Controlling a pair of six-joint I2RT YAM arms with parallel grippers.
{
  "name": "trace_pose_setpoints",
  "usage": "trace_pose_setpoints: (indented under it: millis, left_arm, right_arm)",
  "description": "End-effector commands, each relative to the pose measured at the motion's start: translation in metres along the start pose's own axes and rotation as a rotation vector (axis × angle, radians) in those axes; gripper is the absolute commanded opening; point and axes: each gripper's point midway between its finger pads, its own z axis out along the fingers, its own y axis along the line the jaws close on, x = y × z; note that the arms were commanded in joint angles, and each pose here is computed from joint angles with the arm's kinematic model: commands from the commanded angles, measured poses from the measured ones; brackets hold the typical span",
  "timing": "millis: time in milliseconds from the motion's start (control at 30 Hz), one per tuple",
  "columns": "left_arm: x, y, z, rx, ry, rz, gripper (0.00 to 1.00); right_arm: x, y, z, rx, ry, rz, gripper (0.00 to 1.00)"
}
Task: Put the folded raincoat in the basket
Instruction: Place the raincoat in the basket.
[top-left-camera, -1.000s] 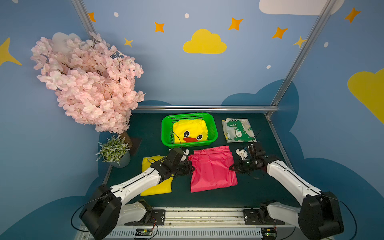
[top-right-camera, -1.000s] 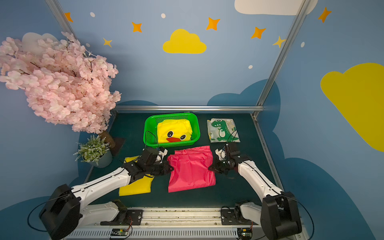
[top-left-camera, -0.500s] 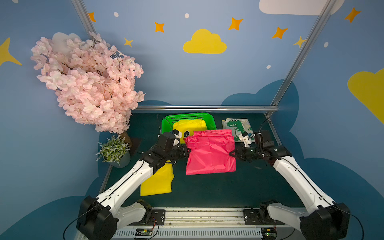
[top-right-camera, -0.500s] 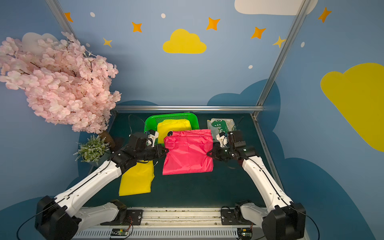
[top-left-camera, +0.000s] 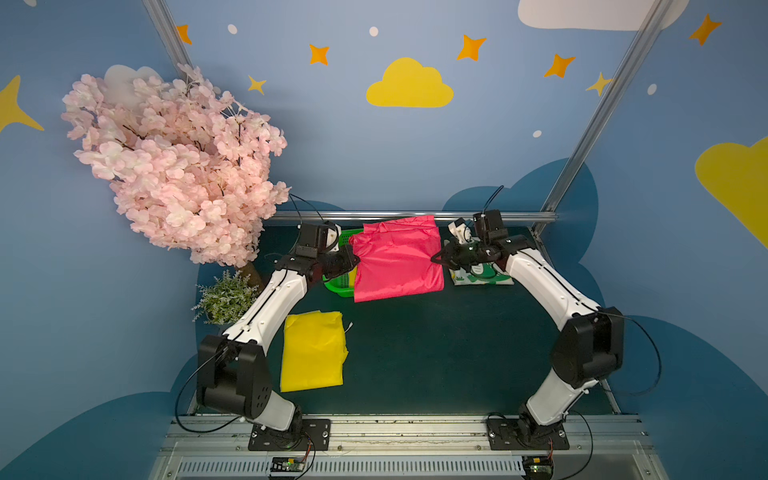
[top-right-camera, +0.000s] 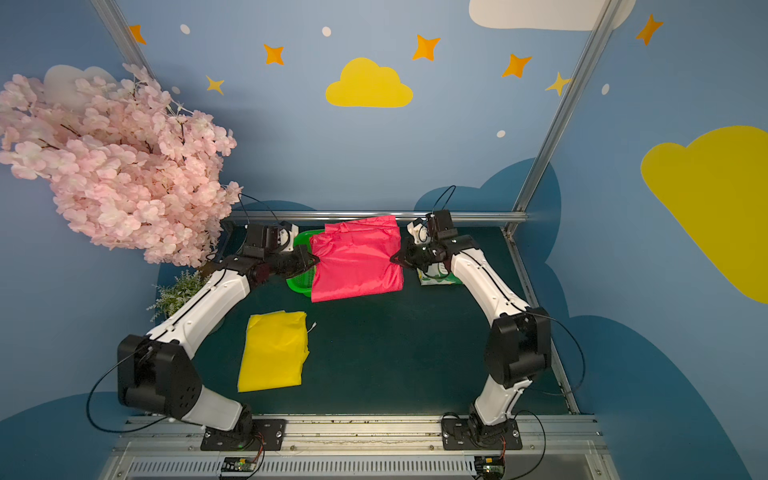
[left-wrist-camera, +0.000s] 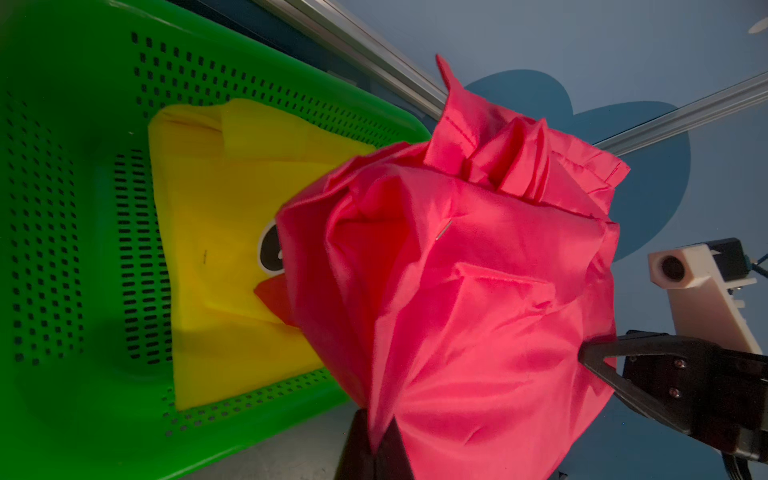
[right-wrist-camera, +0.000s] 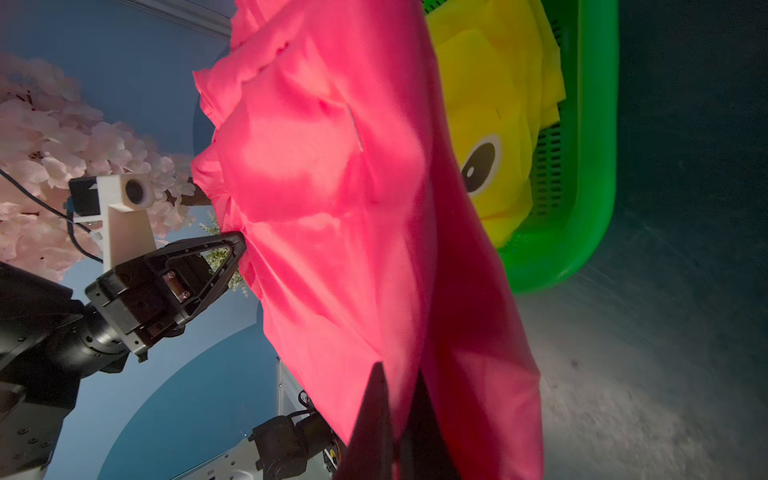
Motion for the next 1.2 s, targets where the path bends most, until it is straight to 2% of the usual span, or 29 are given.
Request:
trace_pose_setpoints:
  millis: [0,267,500,833,867,900,967,1033,1100,1133,1167]
  left_arm:
    - [-0.019,0.021,0.008,-0.039,0.006,0.01,0.02]
    - [-0.039,0.052,0.049,-0.091,0.051,0.006,0.02]
    - [-0.037,0.083,0.073,-0.14,0.086,-0.01,0.02]
    - [-0.027,0.114,0.097,-0.186,0.151,-0.032,0.03]
    - [-0.027,0.114,0.098,-0.183,0.156,-0.03,0.07]
    - [-0.027,0.115,0.099,-0.183,0.16,-0.03,0.15]
    - [-0.029,0.113,0.099,-0.181,0.158,-0.026,0.45]
    - [-0.032,0.111,0.096,-0.184,0.144,-0.021,0.7]
    - [-0.037,0.106,0.09,-0.177,0.127,-0.01,0.95]
    - [-0.04,0.102,0.087,-0.173,0.117,-0.004,1.0]
    - [-0.043,0.097,0.083,-0.165,0.107,0.003,1.0]
  right_arm:
    - [-0.025,0.001,0.015,0.011,-0.019,-0.013,0.0]
    - [-0.05,-0.018,0.071,0.034,0.019,0.009,0.0]
    - [-0.048,-0.037,0.112,0.045,0.081,0.034,0.0]
    - [-0.038,-0.05,0.146,0.063,0.136,0.052,0.02]
    - [-0.037,-0.051,0.147,0.063,0.139,0.054,0.05]
    - [-0.037,-0.051,0.148,0.062,0.14,0.055,0.1]
    - [-0.038,-0.051,0.148,0.062,0.14,0.053,0.27]
    - [-0.04,-0.049,0.145,0.061,0.133,0.046,0.42]
    - [-0.041,-0.042,0.141,0.056,0.123,0.031,0.53]
    - [-0.043,-0.038,0.138,0.053,0.114,0.024,0.57]
    - [-0.045,-0.034,0.135,0.049,0.106,0.018,0.62]
